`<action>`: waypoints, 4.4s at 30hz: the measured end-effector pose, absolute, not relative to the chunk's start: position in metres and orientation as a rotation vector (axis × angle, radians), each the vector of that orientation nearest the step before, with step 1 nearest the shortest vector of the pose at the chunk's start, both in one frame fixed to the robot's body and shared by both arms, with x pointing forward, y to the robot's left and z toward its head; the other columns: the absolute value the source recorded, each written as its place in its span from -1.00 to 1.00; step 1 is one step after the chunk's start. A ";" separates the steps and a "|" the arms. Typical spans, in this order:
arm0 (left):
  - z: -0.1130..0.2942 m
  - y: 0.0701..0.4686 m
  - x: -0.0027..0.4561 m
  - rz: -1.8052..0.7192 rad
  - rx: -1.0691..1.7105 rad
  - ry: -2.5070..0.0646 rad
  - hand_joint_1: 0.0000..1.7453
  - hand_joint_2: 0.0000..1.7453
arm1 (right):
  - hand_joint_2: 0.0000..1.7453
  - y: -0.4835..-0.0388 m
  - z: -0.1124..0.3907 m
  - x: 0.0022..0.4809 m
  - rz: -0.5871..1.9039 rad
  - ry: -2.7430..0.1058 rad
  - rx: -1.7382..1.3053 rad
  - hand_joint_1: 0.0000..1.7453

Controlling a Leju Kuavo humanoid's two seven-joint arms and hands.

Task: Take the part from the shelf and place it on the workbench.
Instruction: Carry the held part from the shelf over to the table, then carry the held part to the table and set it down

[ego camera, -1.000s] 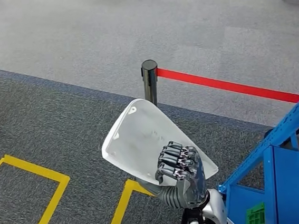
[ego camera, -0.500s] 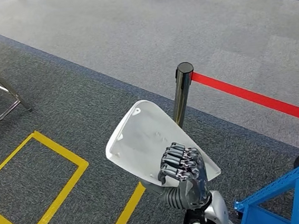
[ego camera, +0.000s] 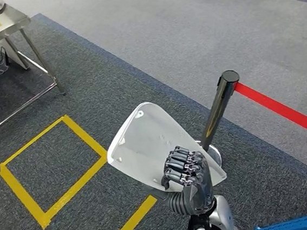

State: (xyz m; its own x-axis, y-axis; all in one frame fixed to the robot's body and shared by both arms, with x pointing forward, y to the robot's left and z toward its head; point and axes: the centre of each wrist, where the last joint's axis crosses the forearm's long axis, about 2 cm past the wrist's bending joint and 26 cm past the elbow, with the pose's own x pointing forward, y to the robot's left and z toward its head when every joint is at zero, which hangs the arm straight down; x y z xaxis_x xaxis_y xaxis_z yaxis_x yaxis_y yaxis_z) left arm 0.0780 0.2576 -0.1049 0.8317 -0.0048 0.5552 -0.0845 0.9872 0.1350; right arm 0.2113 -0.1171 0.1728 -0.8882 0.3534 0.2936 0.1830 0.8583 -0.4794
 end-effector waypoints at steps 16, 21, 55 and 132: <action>-0.106 0.258 0.069 0.043 0.164 -0.570 -1.00 1.00 | 1.00 -0.121 0.170 0.208 0.617 -2.642 -0.405 1.00; -0.107 0.257 0.068 0.049 0.163 -0.567 -1.00 1.00 | 1.00 -0.122 0.168 0.207 0.612 -2.634 -0.405 1.00; -0.108 0.257 0.056 0.071 0.169 -0.545 -1.00 1.00 | 1.00 -0.120 0.160 0.199 0.582 -2.575 -0.366 1.00; -0.108 0.253 0.056 0.062 0.167 -0.549 -1.00 1.00 | 1.00 -0.140 0.152 0.192 0.549 -2.505 -0.419 1.00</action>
State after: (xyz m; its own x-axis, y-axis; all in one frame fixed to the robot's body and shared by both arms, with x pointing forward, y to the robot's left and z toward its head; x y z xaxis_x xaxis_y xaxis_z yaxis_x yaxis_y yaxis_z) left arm 0.0559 0.2533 -0.1081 0.8518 0.0141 0.5238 -0.1033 0.9845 0.1415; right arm 0.1920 -0.1402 0.1524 -0.8077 0.3976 0.4353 0.1792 0.8690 -0.4612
